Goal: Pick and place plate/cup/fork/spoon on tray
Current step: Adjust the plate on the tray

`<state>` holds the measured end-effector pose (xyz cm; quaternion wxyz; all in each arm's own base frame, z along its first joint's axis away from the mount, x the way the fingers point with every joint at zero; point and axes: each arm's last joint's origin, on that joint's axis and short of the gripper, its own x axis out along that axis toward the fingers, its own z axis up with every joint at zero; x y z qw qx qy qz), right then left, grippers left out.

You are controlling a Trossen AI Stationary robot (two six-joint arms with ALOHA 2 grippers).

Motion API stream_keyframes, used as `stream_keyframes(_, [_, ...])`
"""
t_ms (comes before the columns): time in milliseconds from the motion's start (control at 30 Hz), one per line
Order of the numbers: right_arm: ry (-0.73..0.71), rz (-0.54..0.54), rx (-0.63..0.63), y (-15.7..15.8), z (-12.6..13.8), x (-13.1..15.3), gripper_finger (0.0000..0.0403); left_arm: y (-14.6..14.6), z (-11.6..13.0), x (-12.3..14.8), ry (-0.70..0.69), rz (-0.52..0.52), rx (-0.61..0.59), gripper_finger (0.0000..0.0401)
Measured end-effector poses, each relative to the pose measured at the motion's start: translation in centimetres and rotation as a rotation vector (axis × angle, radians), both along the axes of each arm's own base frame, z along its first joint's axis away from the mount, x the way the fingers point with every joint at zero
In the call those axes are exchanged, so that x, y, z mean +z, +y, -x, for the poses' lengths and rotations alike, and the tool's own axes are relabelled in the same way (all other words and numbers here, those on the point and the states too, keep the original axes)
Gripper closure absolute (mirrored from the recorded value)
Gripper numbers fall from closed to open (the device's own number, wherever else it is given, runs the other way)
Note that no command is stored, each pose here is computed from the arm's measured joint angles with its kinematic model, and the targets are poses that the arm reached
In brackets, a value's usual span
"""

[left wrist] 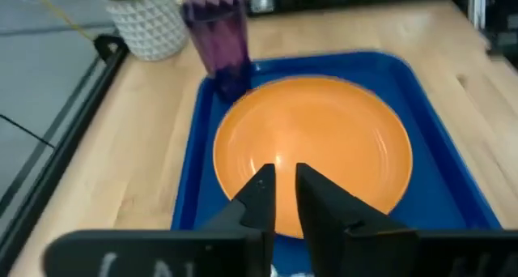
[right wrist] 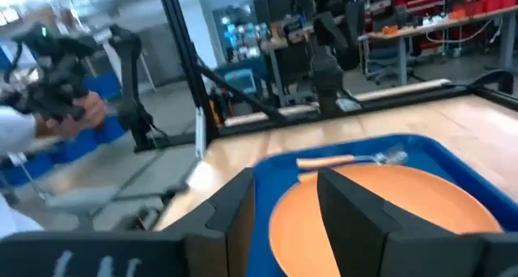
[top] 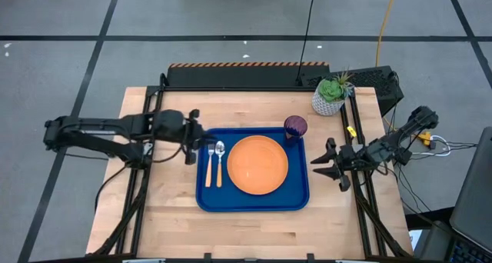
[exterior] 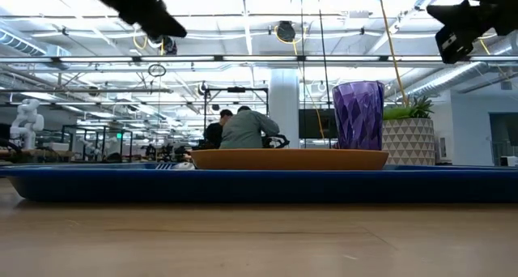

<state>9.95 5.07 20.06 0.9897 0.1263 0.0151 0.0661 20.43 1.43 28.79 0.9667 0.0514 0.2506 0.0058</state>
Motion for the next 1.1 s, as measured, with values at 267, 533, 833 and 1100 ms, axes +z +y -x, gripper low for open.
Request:
stream_keyframes(267, [0.084,0.108,-0.05,-0.6,0.7,-1.1,0.0273,-0.3,2.4,-3.1,-0.15,0.04,0.03,0.0395])
stream_keyframes(533, [0.226,0.222,-0.175,-1.2,1.0,-2.7,0.0276,0.0,3.8,-5.1,-0.218,-0.045,0.131,0.0399])
stream_keyframes(833, [0.289,0.242,-0.217,-1.9,1.3,-3.3,0.0393,0.6,4.5,-7.7,-0.27,-0.037,0.199,0.0399])
stream_keyframes(1100, [0.259,0.194,-0.181,-2.0,0.8,-4.1,0.0402,0.9,4.9,-9.5,-0.248,-0.002,0.205,0.04])
